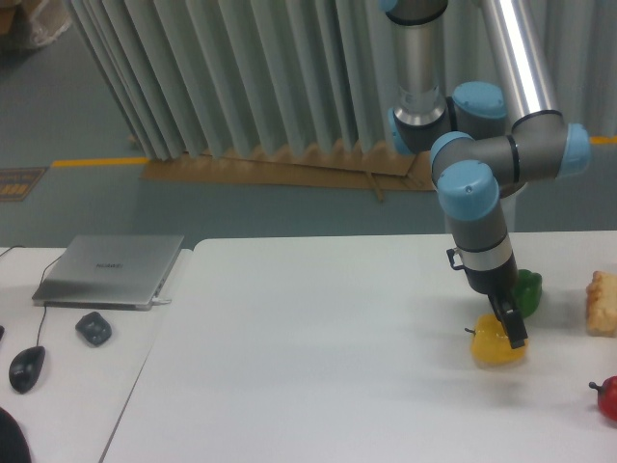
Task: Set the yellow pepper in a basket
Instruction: 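Close the gripper around the yellow pepper's body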
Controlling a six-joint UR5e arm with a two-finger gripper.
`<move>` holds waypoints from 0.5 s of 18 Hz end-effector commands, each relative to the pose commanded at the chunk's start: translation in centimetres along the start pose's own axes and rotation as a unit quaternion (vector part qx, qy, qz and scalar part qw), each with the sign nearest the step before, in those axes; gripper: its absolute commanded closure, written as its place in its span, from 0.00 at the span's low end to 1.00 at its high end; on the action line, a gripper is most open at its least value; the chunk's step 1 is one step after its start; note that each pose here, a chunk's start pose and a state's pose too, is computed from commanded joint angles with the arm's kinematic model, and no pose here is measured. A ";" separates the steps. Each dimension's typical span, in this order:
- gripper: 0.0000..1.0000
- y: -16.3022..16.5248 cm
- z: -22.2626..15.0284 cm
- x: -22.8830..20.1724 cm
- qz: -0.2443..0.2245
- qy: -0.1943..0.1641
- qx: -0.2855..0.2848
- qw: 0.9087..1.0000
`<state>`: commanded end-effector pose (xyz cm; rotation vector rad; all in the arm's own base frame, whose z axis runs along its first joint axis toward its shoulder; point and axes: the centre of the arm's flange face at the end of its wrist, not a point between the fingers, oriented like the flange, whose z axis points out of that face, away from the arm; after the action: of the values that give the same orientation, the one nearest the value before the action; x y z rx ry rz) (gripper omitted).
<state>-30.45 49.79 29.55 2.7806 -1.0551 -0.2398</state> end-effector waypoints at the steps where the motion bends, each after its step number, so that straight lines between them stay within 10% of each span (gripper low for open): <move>1: 0.00 -0.2 0.3 0.1 0.002 0.003 -0.001 1.000; 9: 0.00 -0.7 1.5 -0.6 0.005 0.010 -0.002 1.000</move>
<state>-30.71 50.57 28.00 2.7685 -1.0617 -0.2105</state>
